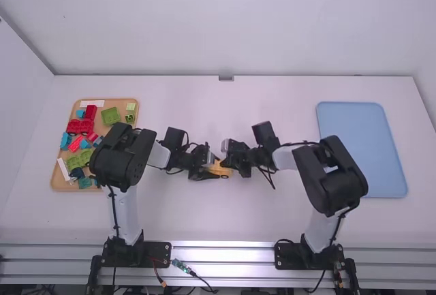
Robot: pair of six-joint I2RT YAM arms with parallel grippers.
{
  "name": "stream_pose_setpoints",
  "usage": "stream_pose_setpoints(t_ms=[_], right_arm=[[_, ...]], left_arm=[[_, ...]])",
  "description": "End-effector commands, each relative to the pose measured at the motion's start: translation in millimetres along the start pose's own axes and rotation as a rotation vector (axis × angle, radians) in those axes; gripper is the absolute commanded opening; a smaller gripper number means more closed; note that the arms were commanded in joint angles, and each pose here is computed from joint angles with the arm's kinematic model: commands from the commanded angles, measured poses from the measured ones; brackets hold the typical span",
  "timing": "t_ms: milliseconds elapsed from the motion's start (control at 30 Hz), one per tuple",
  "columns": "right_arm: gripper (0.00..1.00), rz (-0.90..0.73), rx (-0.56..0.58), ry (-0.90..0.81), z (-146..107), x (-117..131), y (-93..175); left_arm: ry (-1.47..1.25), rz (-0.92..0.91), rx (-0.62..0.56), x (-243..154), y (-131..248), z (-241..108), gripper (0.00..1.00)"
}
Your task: Assemble lego blocks to make yellow taxi
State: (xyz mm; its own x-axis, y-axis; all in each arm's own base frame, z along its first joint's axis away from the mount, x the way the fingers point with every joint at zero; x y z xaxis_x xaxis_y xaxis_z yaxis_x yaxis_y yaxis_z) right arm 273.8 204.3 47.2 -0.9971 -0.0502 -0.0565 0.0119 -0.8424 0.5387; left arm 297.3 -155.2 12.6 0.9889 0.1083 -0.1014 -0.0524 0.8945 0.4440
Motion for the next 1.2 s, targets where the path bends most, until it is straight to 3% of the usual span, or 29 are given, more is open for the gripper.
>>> stream_pose_setpoints(t_ms=[0,200,300,500,633,833,967,1067,1167], right_arm=[[0.00,-0.010,0.098,-0.065,-19,13,-4],[0.00,0.008,-0.019,-0.012,-4,10,-1],[0.00,-0.001,-0.133,0.060,15,4,19],[0.00,-0.065,-0.166,0.100,30,-5,45],[0.00,-0.166,-0.045,0.004,20,-15,56],[0.01,-0.329,0.290,-0.166,-12,-17,72],[0.03,-0.415,0.417,-0.230,-15,-16,83],[0.08,-0.484,0.488,-0.272,-15,-16,91],[0.22,-0.537,0.578,-0.295,-16,-11,98]], left_arm=[[0.006,0.004,0.038,-3,-3,-9,0.02],[0.010,0.002,0.038,-4,-3,-9,0.02],[0.036,0.005,0.037,-3,-3,-9,0.02],[0.041,0.010,0.033,-2,-3,-8,0.02],[0.061,0.014,0.031,-1,-3,-7,0.04],[0.141,0.069,0.046,7,-3,-7,0.05],[0.168,0.102,0.086,10,-5,-9,0.04],[0.170,0.092,0.092,9,-8,-8,0.05],[0.175,0.089,0.095,10,-7,-7,0.06]])
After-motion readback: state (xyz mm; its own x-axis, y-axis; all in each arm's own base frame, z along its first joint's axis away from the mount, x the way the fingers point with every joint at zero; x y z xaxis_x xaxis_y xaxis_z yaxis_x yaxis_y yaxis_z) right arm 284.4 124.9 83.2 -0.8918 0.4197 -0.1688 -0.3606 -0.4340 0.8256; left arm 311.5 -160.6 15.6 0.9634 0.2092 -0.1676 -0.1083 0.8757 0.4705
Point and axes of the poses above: each hand's point on the last joint's axis, 136 mm out from that joint toward the fingers, its own y axis back along the fingers, its own x axis along the line the jaws close on, z = x × y, the point moved 7 cm from there along y, back along the fingers, and after that the axes turned 10 degrees about y, right-handed, at the moved point
